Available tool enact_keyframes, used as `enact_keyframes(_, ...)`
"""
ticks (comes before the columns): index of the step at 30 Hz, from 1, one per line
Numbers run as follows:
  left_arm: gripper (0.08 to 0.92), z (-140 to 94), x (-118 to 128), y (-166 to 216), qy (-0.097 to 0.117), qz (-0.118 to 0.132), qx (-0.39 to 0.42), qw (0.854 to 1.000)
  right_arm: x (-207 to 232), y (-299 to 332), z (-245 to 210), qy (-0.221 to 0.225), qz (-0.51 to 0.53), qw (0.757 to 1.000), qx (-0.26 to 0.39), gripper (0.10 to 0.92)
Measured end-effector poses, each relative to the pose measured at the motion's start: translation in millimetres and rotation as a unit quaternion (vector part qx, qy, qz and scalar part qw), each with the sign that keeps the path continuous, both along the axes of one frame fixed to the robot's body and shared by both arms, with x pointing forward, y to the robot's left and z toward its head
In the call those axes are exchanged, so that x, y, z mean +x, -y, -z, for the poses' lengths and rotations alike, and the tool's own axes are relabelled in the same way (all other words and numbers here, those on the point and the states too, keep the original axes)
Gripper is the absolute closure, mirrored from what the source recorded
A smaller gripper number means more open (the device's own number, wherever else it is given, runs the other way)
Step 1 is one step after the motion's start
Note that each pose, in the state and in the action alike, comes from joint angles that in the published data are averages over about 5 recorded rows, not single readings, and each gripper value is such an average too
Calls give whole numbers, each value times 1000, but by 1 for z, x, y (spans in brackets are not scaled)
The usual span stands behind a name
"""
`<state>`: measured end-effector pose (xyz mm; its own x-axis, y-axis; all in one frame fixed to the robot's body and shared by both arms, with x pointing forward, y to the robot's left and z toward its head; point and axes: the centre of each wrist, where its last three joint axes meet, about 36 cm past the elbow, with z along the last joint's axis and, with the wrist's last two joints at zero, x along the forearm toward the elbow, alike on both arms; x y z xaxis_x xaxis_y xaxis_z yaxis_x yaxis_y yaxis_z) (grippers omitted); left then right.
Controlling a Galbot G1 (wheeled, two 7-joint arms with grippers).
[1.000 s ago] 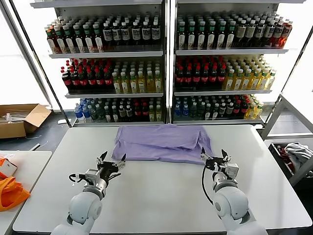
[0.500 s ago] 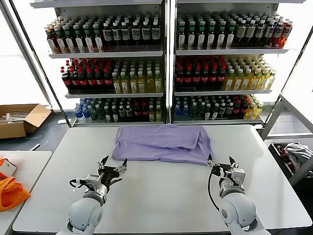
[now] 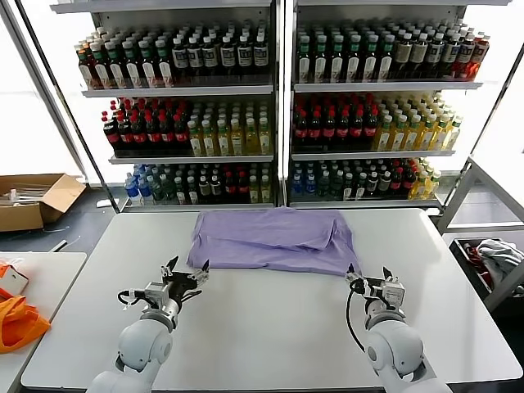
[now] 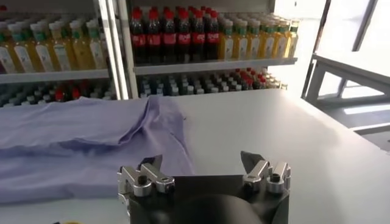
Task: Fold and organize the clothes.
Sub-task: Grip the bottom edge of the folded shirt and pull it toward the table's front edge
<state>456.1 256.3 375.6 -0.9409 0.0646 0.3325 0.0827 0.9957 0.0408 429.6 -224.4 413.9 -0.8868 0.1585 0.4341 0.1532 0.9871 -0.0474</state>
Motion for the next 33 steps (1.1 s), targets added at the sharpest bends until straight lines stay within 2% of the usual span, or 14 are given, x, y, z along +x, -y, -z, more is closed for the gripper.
enact_keyframes(9,177,8,27,-5,-12,-11,0,1000,21,-5,12,-12,-6,1000,-13,200)
enact_keyframes(17,181,18,34,-11,-30,-15,7,999,29,-8,22,-23,-10,999,-21,224)
enact_keyframes(22,264,22,33,-12,-39,-12,11,999,29,-9,27,-29,-11,999,-25,358)
enact_keyframes(33,584,31,21,-8,-54,9,21,998,24,-7,39,-43,-17,998,-31,670)
